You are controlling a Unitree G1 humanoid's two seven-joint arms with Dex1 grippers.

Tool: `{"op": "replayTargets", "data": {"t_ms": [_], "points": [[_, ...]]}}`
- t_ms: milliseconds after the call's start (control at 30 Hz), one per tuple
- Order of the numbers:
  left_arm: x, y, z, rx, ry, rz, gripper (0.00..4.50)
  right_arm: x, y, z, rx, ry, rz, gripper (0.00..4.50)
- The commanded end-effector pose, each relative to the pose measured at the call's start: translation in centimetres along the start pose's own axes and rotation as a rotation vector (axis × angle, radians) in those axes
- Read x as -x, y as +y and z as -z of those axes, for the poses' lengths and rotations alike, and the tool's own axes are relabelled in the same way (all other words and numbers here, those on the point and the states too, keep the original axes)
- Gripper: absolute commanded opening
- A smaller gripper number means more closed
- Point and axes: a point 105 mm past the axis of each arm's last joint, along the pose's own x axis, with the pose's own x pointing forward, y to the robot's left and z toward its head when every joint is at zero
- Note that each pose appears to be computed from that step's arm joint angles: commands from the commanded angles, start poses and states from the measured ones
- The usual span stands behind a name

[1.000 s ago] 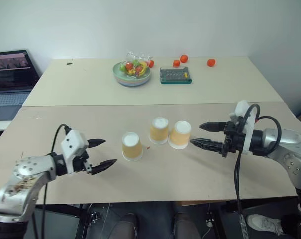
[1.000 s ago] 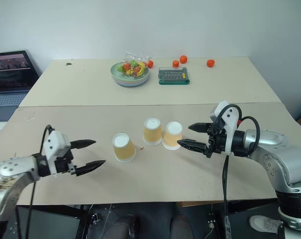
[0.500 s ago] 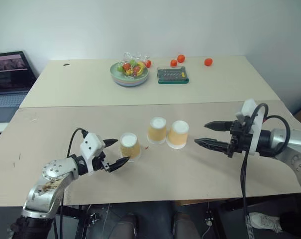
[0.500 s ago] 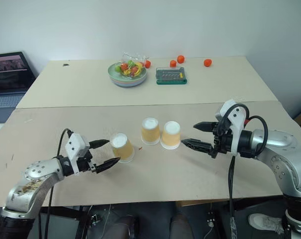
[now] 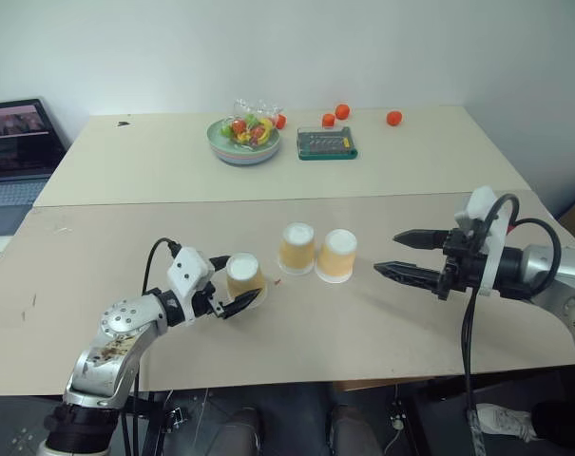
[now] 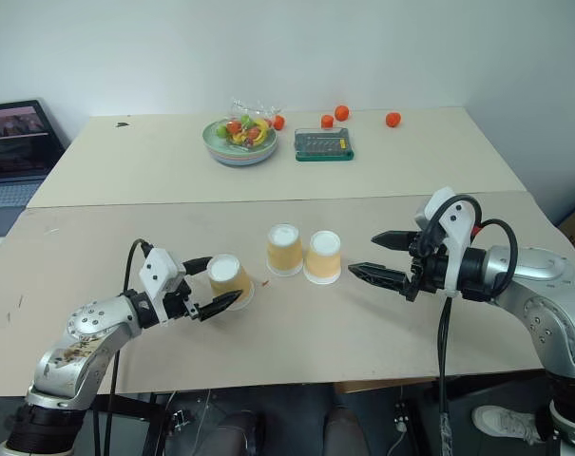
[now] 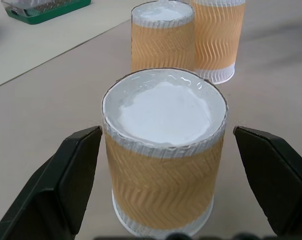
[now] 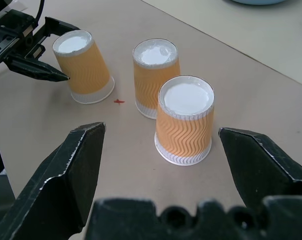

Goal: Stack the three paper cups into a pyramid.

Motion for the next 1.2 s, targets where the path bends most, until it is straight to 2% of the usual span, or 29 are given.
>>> {"op": "replayTargets", "data": {"t_ms": [33, 167, 200, 267, 333, 367, 433, 500, 633, 800, 967, 1100, 1200], "points": [[-0.7, -0.1, -1.0, -0.021, -0.031, 0.004, 4.5, 0.6, 0.2, -1.3, 0.048, -0.025, 0.018, 4.25], [-1.1, 0.0, -1.3, -0.016, -0.043, 0.001, 4.5, 0.5, 0.2, -1.2, 0.046, -0.026, 0.023, 4.25], [-1.2, 0.0, -1.3, -0.016, -0.043, 0.005, 3.98, 0.5, 0.2, -1.2, 0.045, -0.026, 0.024, 4.28], [-1.4, -0.1, -1.2, -0.014, -0.042, 0.006, 3.47, 0.6, 0.2, -1.1, 0.043, -0.024, 0.027, 4.28], [-1.4, 0.0, -1.2, -0.014, -0.041, 0.003, 2.74, 0.6, 0.3, -1.1, 0.04, -0.023, 0.029, 4.28], [-1.4, 0.1, -1.2, -0.013, -0.04, 0.001, 2.59, 0.6, 0.3, -1.1, 0.04, -0.023, 0.03, 4.28], [-1.4, 0.2, -1.3, -0.012, -0.041, -0.004, 2.59, 0.6, 0.3, -1.1, 0.038, -0.024, 0.032, 4.28], [-1.5, 0.6, -2.5, -0.01, -0.055, 0.003, 2.59, 0.6, 0.3, -1.1, 0.034, -0.025, 0.029, 4.28], [-1.2, 0.9, -6.0, 0.009, -0.082, 0.077, 2.59, 0.5, 0.2, -1.1, 0.028, -0.029, 0.026, 4.28], [0.4, 0.4, -12.0, -0.017, -0.087, 0.222, 2.59, 0.8, 0.0, -0.7, 0.021, -0.029, 0.037, 4.28], [-0.6, 1.3, -16.8, -0.07, -0.175, 0.232, 2.59, 0.3, 0.7, 0.2, -0.006, -0.026, 0.018, 4.28], [-2.0, 3.0, -17.8, -0.076, -0.209, 0.198, 2.59, 0.5, 1.4, 1.0, -0.024, -0.02, 0.011, 4.28], [-3.2, 3.2, -16.5, -0.078, -0.178, 0.231, 2.59, 0.6, 1.8, 1.1, -0.028, -0.035, 0.019, 4.28]]}}
